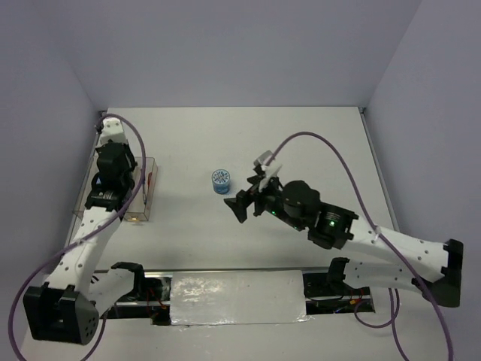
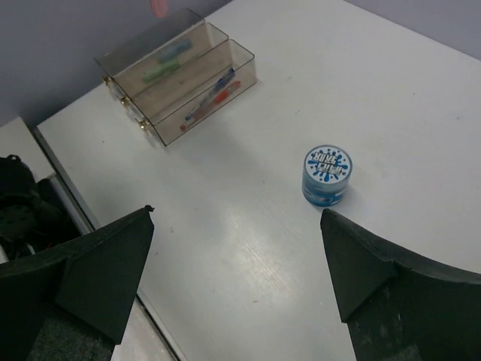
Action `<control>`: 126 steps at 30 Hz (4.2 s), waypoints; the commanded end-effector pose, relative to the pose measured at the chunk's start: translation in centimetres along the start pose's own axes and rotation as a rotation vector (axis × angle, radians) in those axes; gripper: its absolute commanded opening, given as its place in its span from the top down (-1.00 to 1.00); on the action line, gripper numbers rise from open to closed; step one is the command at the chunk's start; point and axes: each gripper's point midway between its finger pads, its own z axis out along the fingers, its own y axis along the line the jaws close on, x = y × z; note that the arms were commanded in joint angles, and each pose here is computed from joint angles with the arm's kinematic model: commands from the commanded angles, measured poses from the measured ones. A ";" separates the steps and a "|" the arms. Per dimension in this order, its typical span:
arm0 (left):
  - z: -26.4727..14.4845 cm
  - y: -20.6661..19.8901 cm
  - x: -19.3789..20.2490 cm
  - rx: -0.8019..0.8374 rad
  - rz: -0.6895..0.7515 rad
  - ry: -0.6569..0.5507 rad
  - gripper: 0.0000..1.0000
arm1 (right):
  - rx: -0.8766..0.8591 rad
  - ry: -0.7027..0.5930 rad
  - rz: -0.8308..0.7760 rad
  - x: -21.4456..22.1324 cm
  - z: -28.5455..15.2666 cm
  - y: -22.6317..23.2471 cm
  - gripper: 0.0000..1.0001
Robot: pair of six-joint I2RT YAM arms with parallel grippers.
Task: Sort the stationery into containers
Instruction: Place the stationery in the storage box, then pick up the stationery from the center of the board.
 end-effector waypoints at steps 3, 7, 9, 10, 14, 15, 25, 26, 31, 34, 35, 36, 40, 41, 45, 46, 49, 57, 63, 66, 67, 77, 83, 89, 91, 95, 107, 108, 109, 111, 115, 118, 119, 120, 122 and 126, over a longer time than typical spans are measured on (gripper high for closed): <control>3.6 10.4 -2.8 -0.445 0.266 -0.080 1.00 | -0.030 -0.078 0.052 0.6 -3.9 -0.8 -0.99; 5.9 11.8 -0.8 -0.479 0.342 -0.072 1.00 | -0.041 -0.052 0.053 2.4 -5.0 -1.1 -0.99; 6.5 13.9 0.5 -0.556 0.311 -0.037 1.00 | -0.057 -0.037 0.048 2.8 -5.8 -1.1 -0.99; 6.9 13.8 0.9 -0.548 0.288 -0.036 1.00 | -0.062 -0.046 0.046 2.6 -6.2 -1.1 -0.99; 8.3 13.0 3.0 -0.487 0.235 -0.059 1.00 | -0.033 -0.061 0.032 2.5 -6.8 -1.9 -0.99; 8.6 13.2 3.5 -0.492 0.216 -0.056 1.00 | -0.036 -0.067 0.032 2.2 -6.9 -1.9 -0.99; 9.9 13.6 8.3 -0.525 0.163 0.054 0.79 | -0.041 -0.066 0.030 0.6 -6.1 -1.3 -0.99; 9.8 13.8 8.6 -0.540 0.167 0.061 0.71 | -0.044 -0.062 0.031 0.6 -6.0 -1.2 -0.99; 9.5 14.2 9.1 -0.571 0.145 0.085 -0.58 | -0.047 -0.051 0.036 0.6 -6.2 -1.1 -0.99; 9.2 14.6 8.5 -0.603 0.132 0.075 -0.99 | -0.043 -0.053 0.032 0.3 -6.5 -1.2 -0.99; 9.1 14.6 8.0 -0.605 0.126 0.067 -0.99 | -0.040 -0.054 0.030 0.3 -6.5 -1.3 -0.99; 9.1 14.4 7.3 -0.589 0.121 0.053 -0.99 | -0.032 -0.057 0.030 0.2 -6.6 -1.5 -0.99; 8.0 14.1 1.5 -0.561 0.091 -0.050 -0.99 | -0.026 -0.068 0.026 -0.2 -6.7 -1.6 -0.99; 7.5 14.4 0.7 -0.577 0.080 -0.069 -0.99 | -0.021 -0.068 0.026 -0.2 -6.7 -1.7 -0.99; 5.6 13.5 -4.8 -0.544 -0.135 -0.193 -0.99 | -0.011 -0.075 0.031 -0.5 -6.8 -1.8 -0.99; 5.4 11.5 -6.5 -0.417 -0.229 -0.209 -0.99 | -0.008 -0.080 0.034 -0.7 -6.8 -1.9 -0.99; 5.3 1.8 -8.0 0.099 -0.393 -0.073 -0.99 | 0.002 -0.101 0.040 -1.2 -7.2 -2.2 -0.99; 1.4 -20.0 -2.5 0.611 -0.249 0.375 -0.99 | 0.098 -0.084 0.152 -0.5 -9.2 -4.1 -0.99; -3.8 -27.3 3.2 0.726 -0.167 0.488 -0.99 | 0.099 -0.076 0.186 0.5 -10.9 -4.6 -0.99; -4.5 -29.0 7.8 0.684 -0.040 0.536 -0.99 | 0.109 -0.051 0.181 0.9 -11.4 -4.8 -0.99; -4.6 -29.3 9.2 0.675 -0.015 0.558 -0.99 | 0.111 -0.047 0.181 0.9 -11.5 -4.9 -0.99; -4.2 -28.2 15.4 0.526 0.156 0.599 -0.99 | 0.088 -0.026 0.161 2.0 -11.6 -4.7 -0.99; -3.6 -28.1 16.6 0.512 0.164 0.585 -0.99 | 0.062 0.016 0.128 2.5 -10.6 -3.9 -0.99; -3.2 -28.0 18.7 0.495 0.189 0.605 -0.99 | 0.050 0.020 0.121 2.6 -10.4 -3.7 -0.99; -2.9 -28.0 18.9 0.488 0.193 0.600 -0.99 | 0.053 0.023 0.119 2.6 -10.3 -3.7 -0.99; -2.6 -28.4 18.9 0.490 0.205 0.593 -0.92 | 0.039 0.020 0.118 2.6 -10.3 -3.5 -0.99; -2.7 -27.7 14.3 0.477 0.191 0.505 1.00 | 0.051 0.029 0.109 3.1 -10.4 -3.8 -0.99; -2.6 -26.7 13.3 0.448 0.184 0.485 1.00 | 0.051 0.031 0.109 3.3 -10.4 -3.8 -0.99; -2.3 -24.9 10.2 0.374 0.149 0.413 1.00 | 0.050 0.025 0.110 3.2 -10.4 -3.8 -0.99; -1.1 -20.6 7.4 0.227 0.078 0.388 1.00 | 0.045 0.023 0.113 3.5 -10.4 -3.7 -0.99; 2.3 -8.5 1.7 -0.123 -0.148 0.314 1.00 | 0.025 0.007 0.121 3.4 -10.2 -3.4 -0.99; 3.3 -1.7 0.6 -0.344 -0.296 0.285 1.00 | 0.000 -0.025 0.124 2.9 -10.1 -3.0 -0.99; 3.6 -0.2 0.7 -0.392 -0.323 0.282 1.00 | -0.006 -0.024 0.121 2.9 -10.1 -2.9 -0.99; 3.8 0.9 0.7 -0.424 -0.339 0.279 1.00 | -0.011 -0.027 0.114 2.6 -10.1 -2.8 -0.99; 5.2 3.3 1.5 -0.482 -0.369 0.296 1.00 | -0.005 0.005 0.098 2.9 -9.7 -2.7 -0.99; 7.3 5.4 3.9 -0.554 -0.388 0.387 1.00 | -0.008 0.036 0.082 3.1 -9.0 -2.4 -0.99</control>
